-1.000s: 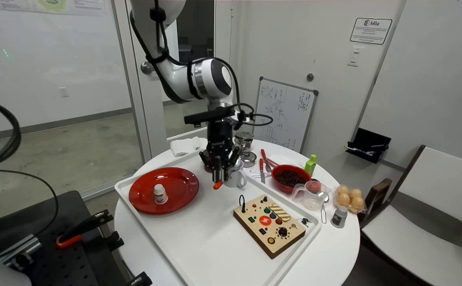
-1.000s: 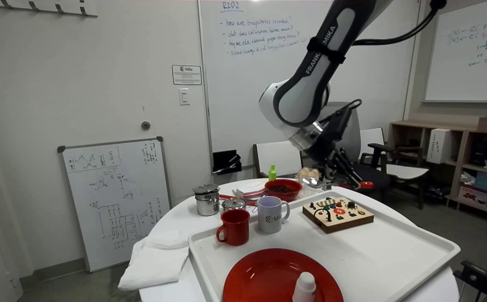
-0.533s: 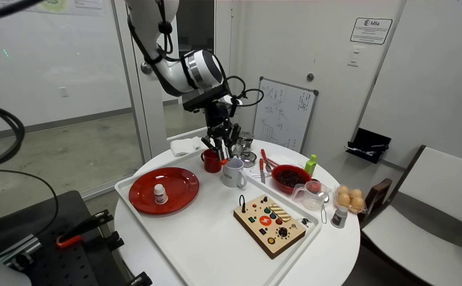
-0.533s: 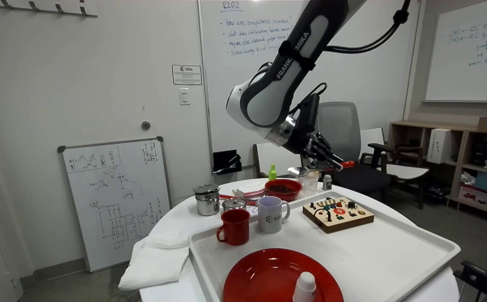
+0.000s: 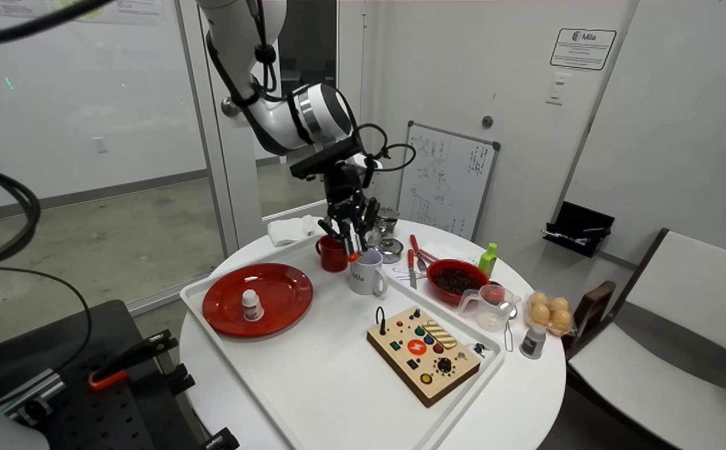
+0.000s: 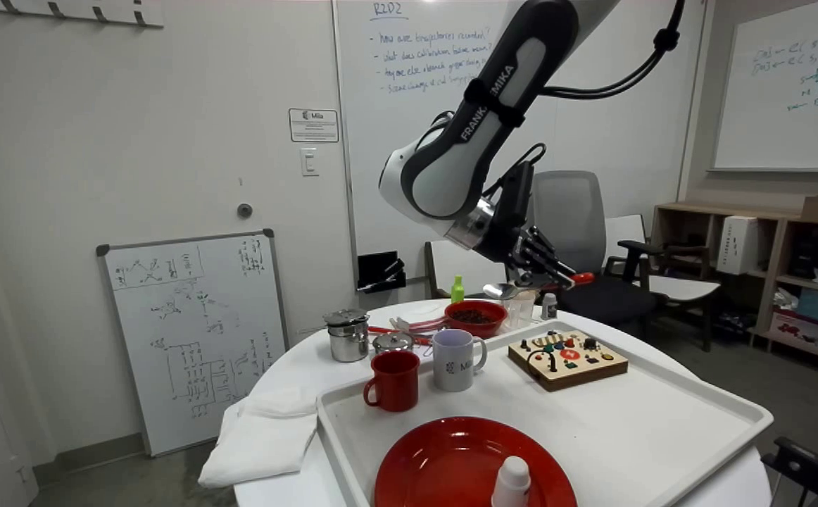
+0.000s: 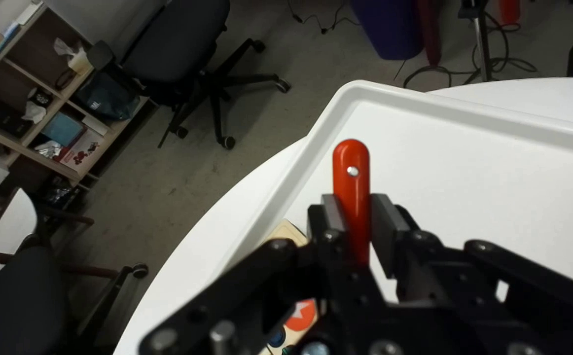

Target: Place the spoon inside the white mug

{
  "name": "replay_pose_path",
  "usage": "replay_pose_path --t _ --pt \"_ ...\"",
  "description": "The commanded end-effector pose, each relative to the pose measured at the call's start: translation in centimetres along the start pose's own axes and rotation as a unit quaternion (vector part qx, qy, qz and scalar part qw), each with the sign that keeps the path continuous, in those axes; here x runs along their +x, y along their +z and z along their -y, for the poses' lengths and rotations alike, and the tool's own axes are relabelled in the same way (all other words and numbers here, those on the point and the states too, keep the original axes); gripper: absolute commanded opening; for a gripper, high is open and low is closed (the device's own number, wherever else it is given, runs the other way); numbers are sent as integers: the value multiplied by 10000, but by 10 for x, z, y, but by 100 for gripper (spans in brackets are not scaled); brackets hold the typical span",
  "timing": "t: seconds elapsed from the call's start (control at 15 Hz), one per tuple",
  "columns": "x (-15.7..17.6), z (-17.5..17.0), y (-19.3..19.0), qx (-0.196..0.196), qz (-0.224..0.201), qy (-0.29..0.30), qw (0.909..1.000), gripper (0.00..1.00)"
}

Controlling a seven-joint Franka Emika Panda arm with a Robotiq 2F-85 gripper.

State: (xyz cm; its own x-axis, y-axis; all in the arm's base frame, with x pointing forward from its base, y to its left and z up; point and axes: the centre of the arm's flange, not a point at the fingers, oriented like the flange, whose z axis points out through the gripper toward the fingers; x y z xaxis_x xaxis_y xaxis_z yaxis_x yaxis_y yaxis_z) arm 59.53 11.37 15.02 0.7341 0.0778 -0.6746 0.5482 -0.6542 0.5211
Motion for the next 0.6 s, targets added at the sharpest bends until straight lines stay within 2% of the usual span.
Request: replay_pose_path --t 0.0,0.27,0.53 --pt "11 -2 -7 -275 287 -46 9992 14" --pt "19 -11 -29 -930 599 -98 9938 14" --pt "27 -10 -64 -1601 750 -302 9838 14"
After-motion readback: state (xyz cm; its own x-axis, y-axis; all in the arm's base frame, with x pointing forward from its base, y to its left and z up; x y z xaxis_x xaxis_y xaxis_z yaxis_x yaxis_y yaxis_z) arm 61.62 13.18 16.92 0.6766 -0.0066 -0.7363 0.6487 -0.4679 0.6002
